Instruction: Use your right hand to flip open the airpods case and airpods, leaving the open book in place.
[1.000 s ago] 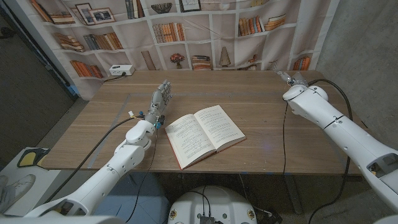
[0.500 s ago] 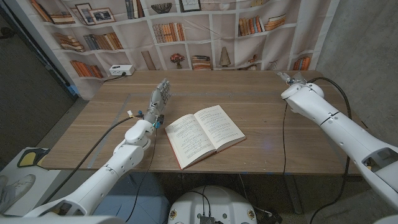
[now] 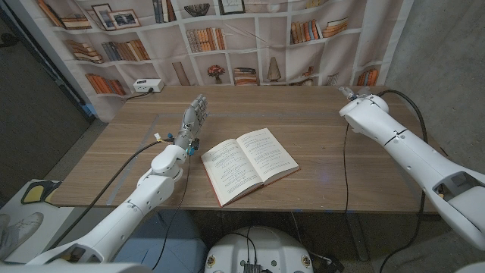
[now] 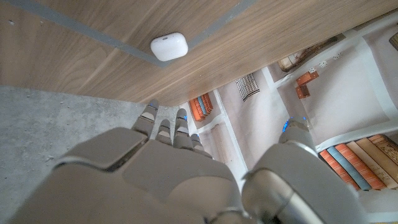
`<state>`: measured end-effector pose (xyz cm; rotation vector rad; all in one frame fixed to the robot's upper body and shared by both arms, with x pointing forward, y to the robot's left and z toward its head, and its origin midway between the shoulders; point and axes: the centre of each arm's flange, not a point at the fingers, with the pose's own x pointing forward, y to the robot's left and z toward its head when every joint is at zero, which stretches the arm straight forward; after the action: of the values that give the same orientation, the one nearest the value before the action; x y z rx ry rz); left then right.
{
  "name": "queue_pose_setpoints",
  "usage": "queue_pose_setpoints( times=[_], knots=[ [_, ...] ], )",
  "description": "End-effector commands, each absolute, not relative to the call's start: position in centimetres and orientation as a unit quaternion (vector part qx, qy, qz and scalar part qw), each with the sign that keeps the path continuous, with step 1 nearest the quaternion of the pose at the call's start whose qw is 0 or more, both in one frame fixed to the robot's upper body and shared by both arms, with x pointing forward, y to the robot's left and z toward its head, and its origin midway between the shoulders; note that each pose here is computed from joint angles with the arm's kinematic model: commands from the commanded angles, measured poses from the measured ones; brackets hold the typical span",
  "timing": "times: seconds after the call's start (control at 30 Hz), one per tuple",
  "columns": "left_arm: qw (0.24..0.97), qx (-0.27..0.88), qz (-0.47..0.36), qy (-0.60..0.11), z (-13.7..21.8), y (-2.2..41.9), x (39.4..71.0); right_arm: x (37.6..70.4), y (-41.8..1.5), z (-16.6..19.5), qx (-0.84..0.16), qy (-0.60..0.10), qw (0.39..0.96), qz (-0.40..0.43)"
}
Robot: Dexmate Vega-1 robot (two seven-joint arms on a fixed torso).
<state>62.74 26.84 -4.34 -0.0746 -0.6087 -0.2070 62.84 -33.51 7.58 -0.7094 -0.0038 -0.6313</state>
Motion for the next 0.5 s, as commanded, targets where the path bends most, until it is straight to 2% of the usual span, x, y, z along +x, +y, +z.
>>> queue_pose_setpoints(
  times=[0.03,0.33,0.5],
  knots=[
    [0.951,-0.022,-0.104,-0.291,-5.0,26.8,63.0,63.1,-33.7,8.5,-0.364,0.035,0.877,-0.311],
    [0.949,-0.02,-0.096,-0.301,-4.6,27.0,62.8,63.4,-34.3,9.5,-0.368,0.059,0.876,-0.307],
    [0.948,-0.02,-0.096,-0.303,-4.5,26.9,62.6,64.0,-34.6,10.2,-0.399,0.09,0.869,-0.278]
  ],
)
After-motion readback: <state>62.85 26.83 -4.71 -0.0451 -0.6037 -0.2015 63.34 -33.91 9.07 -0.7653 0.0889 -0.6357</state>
